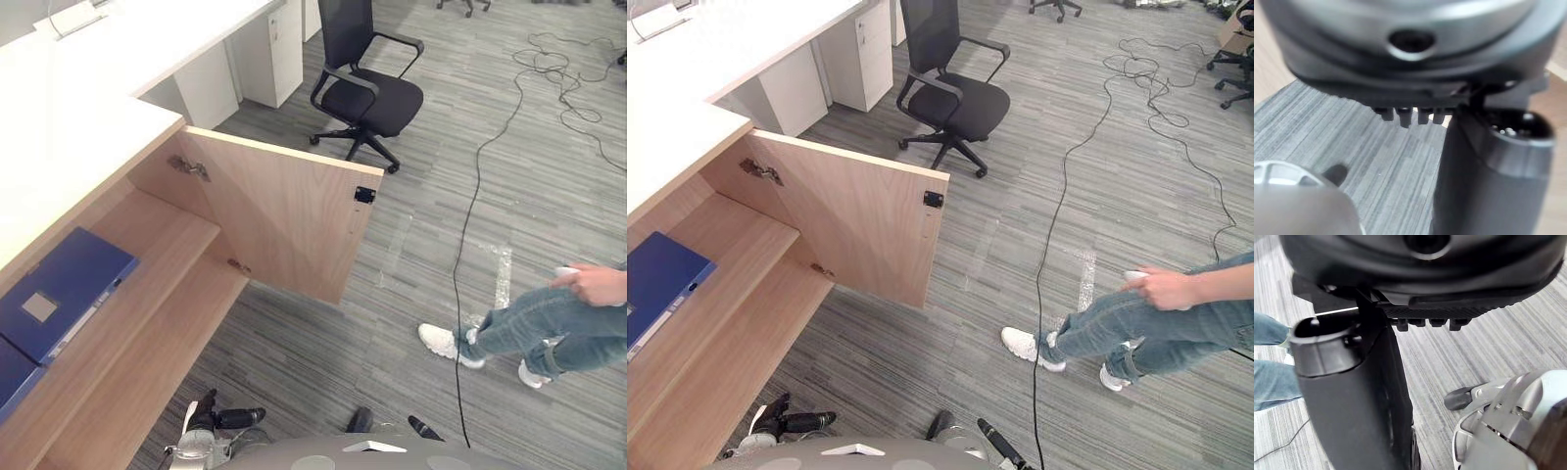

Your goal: Walk over to the cabinet, pick up the folder, carry it to the office cabinet, place the folder inside the office cabinet, then close the office cabinet door

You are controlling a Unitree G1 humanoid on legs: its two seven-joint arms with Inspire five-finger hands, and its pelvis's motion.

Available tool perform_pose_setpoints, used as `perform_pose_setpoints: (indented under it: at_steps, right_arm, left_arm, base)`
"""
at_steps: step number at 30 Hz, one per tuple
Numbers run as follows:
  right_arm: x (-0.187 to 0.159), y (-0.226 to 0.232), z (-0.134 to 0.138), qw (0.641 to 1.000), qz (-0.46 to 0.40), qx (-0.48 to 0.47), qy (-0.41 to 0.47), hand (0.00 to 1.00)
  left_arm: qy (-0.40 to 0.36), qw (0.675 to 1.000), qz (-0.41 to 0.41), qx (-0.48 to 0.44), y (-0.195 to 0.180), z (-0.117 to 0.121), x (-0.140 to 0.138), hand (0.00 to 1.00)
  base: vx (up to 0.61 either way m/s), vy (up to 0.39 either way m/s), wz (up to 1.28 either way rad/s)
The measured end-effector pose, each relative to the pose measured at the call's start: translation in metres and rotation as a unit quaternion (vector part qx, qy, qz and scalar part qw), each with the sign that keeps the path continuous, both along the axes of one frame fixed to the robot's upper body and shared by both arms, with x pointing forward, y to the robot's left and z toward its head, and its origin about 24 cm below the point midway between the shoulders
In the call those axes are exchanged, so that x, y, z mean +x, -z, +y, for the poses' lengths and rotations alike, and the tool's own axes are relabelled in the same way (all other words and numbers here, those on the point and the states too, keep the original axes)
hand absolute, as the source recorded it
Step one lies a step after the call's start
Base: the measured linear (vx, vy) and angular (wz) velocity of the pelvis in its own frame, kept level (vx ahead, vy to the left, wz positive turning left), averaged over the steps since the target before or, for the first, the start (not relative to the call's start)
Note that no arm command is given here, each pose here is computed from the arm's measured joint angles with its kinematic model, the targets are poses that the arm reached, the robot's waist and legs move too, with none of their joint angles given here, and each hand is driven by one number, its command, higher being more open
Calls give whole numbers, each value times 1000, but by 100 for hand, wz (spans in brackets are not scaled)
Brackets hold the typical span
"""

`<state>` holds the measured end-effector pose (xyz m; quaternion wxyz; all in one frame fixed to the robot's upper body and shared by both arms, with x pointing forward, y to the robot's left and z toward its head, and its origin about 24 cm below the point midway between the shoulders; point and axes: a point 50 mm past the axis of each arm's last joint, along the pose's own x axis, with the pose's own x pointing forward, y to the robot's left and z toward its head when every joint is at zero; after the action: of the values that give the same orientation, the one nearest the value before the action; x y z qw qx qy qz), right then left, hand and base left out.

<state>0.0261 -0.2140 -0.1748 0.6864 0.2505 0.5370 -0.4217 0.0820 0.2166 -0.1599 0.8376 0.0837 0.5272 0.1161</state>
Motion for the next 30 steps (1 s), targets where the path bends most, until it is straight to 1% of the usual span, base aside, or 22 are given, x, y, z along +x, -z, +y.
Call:
perform_pose_setpoints:
  at_steps: [4, 7, 9, 10, 11, 13, 14, 17, 20, 22, 25, 27, 30]
  right_arm:
    - [3, 0, -1, 1000, -1, 3, 5, 100]
    - [21, -3, -7, 1000, -20, -7, -11, 100]
    - [31, -9, -29, 998, -28, -38, -36, 100]
    - [35, -14, -46, 997, -33, -62, -42, 100]
    - [32, -17, -57, 996, -28, -76, -39, 100]
    - [28, -19, -63, 996, -27, -82, -23, 100]
    - [27, -19, -62, 996, -29, -80, -9, 100]
    - [30, -18, -59, 997, -38, -72, 16, 100]
    - [29, -18, -62, 995, -42, -72, 53, 100]
    - [29, -19, -62, 995, -43, -70, 60, 100]
    - [47, -22, -63, 994, -64, -71, 54, 100]
    - [65, -25, -63, 994, -80, -74, 29, 100]
    - [79, -28, -60, 992, -101, -71, 6, 100]
  left_arm:
    - [-16, 1000, -8, -2, -1, 3, 1, 100]
    - [-53, 999, -11, -4, -2, 9, -6, 100]
    - [-66, 998, -4, -19, 1, -1, -13, 100]
    - [-68, 997, -2, -31, 3, -10, -16, 100]
    - [-60, 998, -3, -34, 4, -15, -15, 100]
    - [-44, 998, -5, -33, 4, -17, -16, 100]
    - [-31, 999, -10, -30, 2, -14, -12, 100]
    - [-23, 999, -7, -24, 1, -7, -12, 100]
    - [-24, 999, -4, -24, 1, -6, -15, 100]
    - [-25, 999, -2, -24, 2, -5, -16, 100]
    - [-25, 999, -4, -24, 1, -5, -16, 100]
    - [-24, 999, -4, -25, 1, -5, -16, 100]
    - [-24, 999, -4, -25, 1, -5, -16, 100]
  base:
    - [-4, 127, -12]
    - [-44, 117, -67]
    - [-40, 208, -111]
    - [-5, 263, -69]
    - [12, 257, -42]
    - [35, 253, 0]
    - [16, 150, 5]
    - [-3, 94, 12]
    - [59, 71, 19]
    - [77, 38, 13]
    - [57, 12, 3]
    - [0, 0, 0]
    - [0, 0, 0]
